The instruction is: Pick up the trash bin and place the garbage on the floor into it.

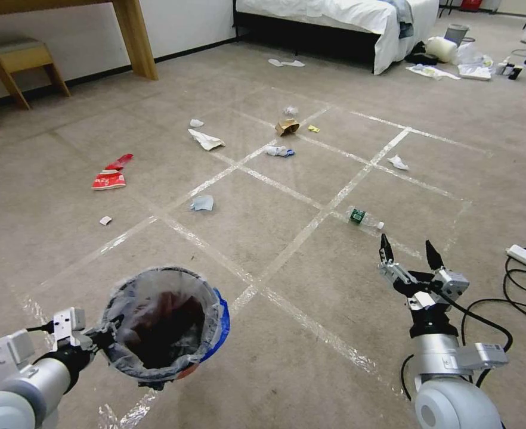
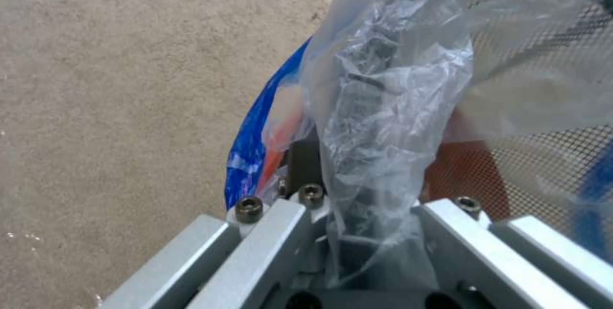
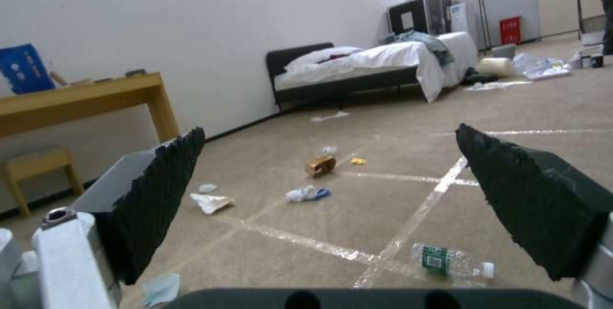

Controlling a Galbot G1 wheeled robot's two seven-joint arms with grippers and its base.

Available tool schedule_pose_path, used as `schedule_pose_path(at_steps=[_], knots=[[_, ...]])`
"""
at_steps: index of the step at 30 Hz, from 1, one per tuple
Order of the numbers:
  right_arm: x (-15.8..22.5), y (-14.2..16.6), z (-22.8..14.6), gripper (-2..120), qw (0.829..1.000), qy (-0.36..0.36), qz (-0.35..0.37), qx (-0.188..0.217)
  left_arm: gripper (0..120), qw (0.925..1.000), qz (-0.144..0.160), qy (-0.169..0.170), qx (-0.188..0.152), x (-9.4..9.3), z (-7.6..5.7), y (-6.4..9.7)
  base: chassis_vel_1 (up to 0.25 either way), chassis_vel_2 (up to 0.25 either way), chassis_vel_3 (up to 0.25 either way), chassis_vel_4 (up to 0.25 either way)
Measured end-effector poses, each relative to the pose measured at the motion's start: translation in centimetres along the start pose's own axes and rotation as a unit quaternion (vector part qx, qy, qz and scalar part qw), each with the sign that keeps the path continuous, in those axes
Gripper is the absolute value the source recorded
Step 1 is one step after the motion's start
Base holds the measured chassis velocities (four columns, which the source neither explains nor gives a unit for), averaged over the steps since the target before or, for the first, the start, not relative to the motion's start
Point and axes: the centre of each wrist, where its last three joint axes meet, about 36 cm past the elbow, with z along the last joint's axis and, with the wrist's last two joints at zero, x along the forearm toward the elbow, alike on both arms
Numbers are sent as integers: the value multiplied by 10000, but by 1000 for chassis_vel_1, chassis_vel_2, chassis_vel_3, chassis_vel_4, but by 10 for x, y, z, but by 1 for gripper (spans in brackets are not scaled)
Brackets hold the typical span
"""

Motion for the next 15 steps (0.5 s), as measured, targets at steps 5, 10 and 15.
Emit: schedule_pose_path(at_steps=[5,10,15], knots=[[-2,-1,1,100,10000,-9,-17,19,1,9999,-9,17,117,-6,-1,5,0,0,0,0],[-5,-2,1,100,10000,-40,-36,43,1,9998,-50,24,190,-11,-2,11,0,0,0,0],[-4,-5,0,100,9997,-45,-206,100,1,9996,-79,14,258,-18,-2,17,0,0,0,0]])
